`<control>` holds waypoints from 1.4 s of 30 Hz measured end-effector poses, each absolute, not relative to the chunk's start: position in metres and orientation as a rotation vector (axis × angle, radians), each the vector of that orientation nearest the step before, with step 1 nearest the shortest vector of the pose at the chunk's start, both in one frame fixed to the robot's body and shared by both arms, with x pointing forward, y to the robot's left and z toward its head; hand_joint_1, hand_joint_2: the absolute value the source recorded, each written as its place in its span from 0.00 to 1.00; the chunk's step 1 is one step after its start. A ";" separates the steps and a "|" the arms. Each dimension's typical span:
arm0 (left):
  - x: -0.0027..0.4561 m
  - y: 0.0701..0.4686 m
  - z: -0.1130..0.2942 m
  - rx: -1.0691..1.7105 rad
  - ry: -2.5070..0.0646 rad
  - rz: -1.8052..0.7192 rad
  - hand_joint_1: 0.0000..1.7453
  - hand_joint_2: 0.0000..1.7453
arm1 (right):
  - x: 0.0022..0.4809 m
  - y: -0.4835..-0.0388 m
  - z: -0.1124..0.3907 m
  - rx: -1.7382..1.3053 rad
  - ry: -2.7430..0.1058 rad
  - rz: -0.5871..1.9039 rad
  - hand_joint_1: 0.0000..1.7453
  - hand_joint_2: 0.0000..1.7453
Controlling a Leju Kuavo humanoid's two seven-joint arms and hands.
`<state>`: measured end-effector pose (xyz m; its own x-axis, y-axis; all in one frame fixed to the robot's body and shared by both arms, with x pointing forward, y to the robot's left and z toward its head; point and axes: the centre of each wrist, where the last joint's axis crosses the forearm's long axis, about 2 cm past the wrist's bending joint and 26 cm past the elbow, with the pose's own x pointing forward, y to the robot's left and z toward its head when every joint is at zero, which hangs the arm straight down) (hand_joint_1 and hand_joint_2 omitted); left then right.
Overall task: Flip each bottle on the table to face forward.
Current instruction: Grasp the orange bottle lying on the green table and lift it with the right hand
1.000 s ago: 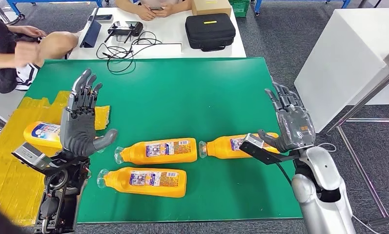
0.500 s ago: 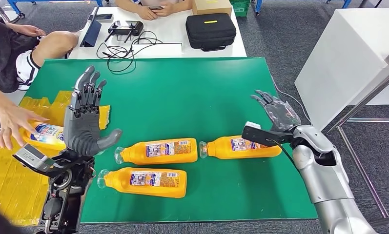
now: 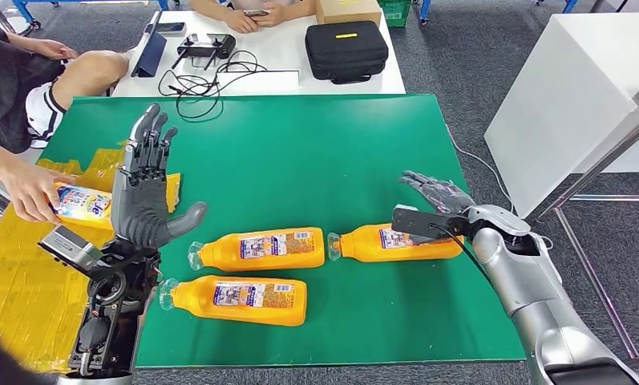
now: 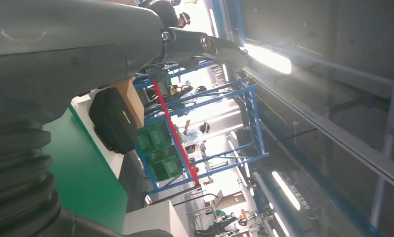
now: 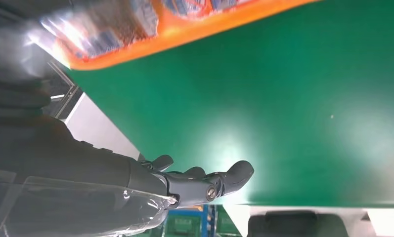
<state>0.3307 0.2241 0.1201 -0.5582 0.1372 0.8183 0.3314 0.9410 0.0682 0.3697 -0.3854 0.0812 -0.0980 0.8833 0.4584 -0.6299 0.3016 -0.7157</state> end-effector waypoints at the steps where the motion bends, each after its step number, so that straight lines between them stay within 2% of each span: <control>1: 0.331 0.224 0.119 -0.329 -2.161 -0.265 0.00 1.00 | 0.369 -0.385 0.080 -0.307 -1.050 1.302 0.00 1.00; 33: 0.333 0.223 0.103 -0.316 -2.092 -0.234 0.00 1.00 | 0.346 -0.385 0.046 -0.262 -0.843 1.352 0.00 1.00; 34: 0.333 0.223 0.103 -0.315 -2.092 -0.234 0.00 1.00 | 0.346 -0.385 0.046 -0.267 -0.839 1.352 0.06 1.00; 35: 0.333 0.223 0.103 -0.313 -2.093 -0.233 0.00 1.00 | 0.346 -0.385 0.046 -0.278 -0.832 1.354 0.28 1.00; 37: 0.333 0.223 0.103 -0.310 -2.092 -0.231 0.00 1.00 | 0.346 -0.383 0.045 -0.308 -0.810 1.357 0.77 1.00; 38: 0.332 0.223 0.102 -0.309 -2.092 -0.230 0.00 1.00 | 0.346 -0.381 0.044 -0.323 -0.799 1.360 0.95 1.00; 39: 0.332 0.223 0.102 -0.308 -2.092 -0.229 0.00 1.00 | 0.346 -0.380 0.044 -0.334 -0.790 1.362 0.99 1.00; 42: 0.332 0.223 0.102 -0.307 -2.090 -0.228 0.00 1.00 | 0.345 -0.376 0.042 -0.351 -0.769 1.369 1.00 1.00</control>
<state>0.3319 0.2231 0.1017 -0.4944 0.1257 0.8601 0.3083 0.9505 0.0383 0.3455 -0.3765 0.0419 0.0112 0.9584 0.2852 -0.7422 0.1991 -0.6399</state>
